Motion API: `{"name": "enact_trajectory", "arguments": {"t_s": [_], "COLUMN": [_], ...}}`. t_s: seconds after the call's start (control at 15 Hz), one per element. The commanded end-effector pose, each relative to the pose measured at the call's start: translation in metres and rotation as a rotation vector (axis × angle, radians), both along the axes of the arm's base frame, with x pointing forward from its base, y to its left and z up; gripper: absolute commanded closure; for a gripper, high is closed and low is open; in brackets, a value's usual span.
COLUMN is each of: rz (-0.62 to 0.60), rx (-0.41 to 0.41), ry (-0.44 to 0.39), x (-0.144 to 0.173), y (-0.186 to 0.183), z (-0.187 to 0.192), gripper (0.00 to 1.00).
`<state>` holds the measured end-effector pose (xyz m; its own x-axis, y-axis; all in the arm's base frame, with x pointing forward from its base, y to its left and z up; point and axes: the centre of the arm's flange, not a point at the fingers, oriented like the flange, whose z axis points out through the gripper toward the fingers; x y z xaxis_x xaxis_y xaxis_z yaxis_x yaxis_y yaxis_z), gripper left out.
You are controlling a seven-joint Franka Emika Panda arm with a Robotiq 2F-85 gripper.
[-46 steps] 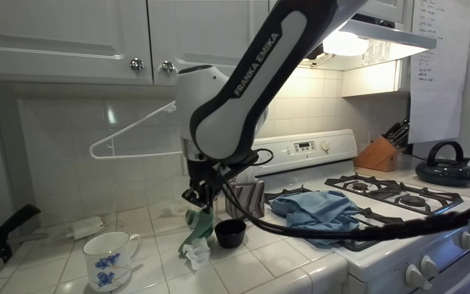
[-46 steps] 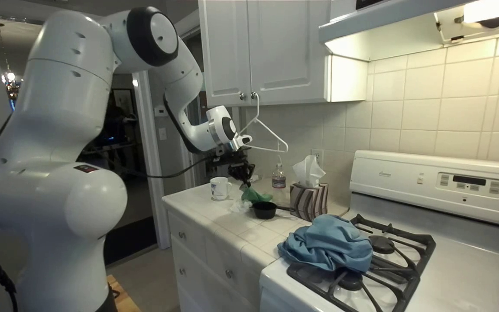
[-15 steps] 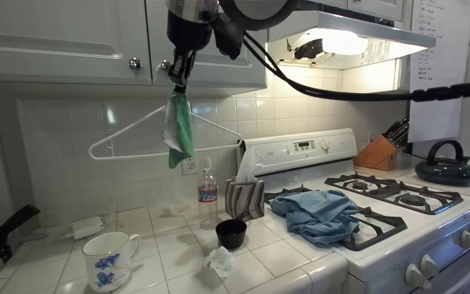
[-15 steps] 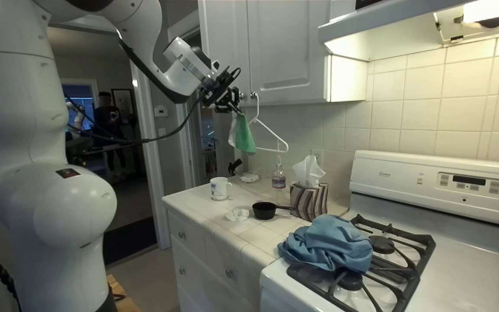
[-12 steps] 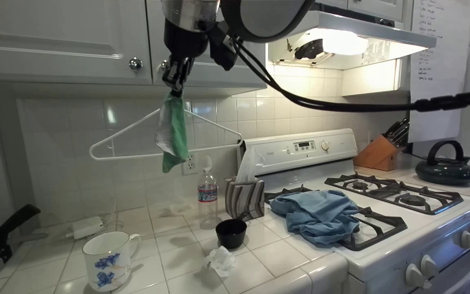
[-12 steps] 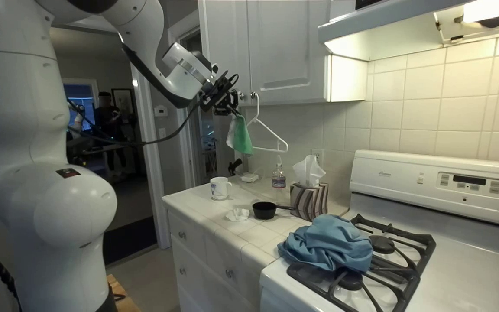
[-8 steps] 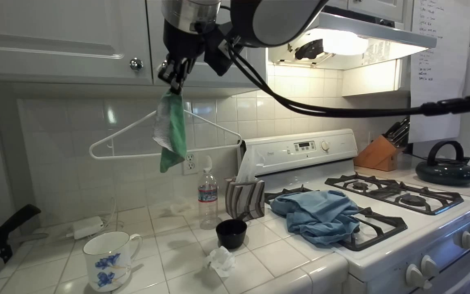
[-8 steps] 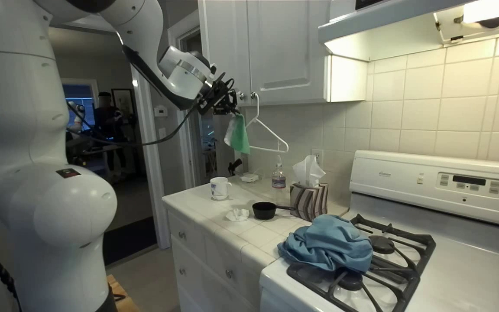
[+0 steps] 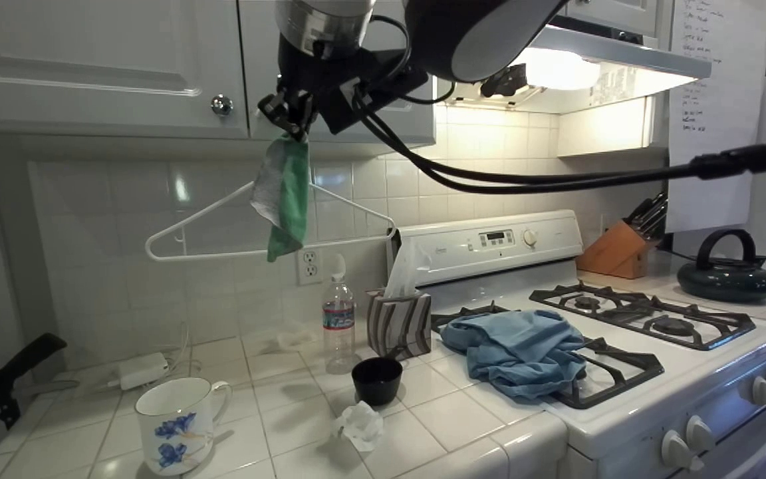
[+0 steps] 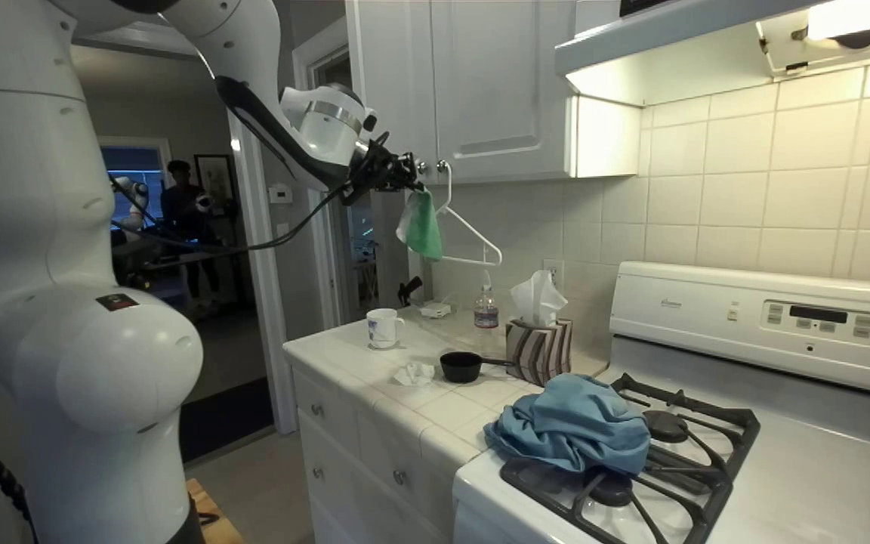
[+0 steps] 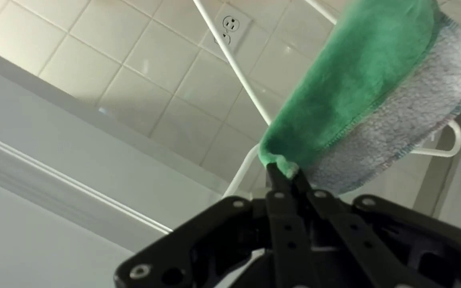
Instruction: Pick up the green cloth and hang it on the hang wire
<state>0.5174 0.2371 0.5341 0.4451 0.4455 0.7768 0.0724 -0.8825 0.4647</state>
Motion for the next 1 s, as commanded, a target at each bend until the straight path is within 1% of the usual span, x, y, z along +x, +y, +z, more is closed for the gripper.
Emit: {"name": "enact_trajectory", "arguments": {"t_s": [0.0,0.07,0.2,0.33,0.4,0.47,0.53,0.67,0.93], "rz": [-0.105,-0.123,-0.148,-0.143,-0.139,-0.112,-0.145,-0.133,-0.132], "rx": [0.155,0.198,0.238,0.282,0.302,0.323,0.283,0.305,0.309], "ry": [-0.055,-0.048,-0.059,-0.062,-0.052,0.008,-0.023,0.015,0.024], "x": [-0.023,-0.021,-0.02,-0.016,-0.014,-0.011,-0.015,-0.014,-0.013], "y": [-0.018,-0.021,-0.028,-0.033,-0.033,-0.034,-0.028,-0.03,-0.03], "z": [-0.035,-0.044,-0.061,-0.079,-0.087,-0.095,-0.076,-0.089,-0.093], "gripper": [0.99,0.99,0.99,0.99,0.99,0.99,0.95,0.95,0.95]}}
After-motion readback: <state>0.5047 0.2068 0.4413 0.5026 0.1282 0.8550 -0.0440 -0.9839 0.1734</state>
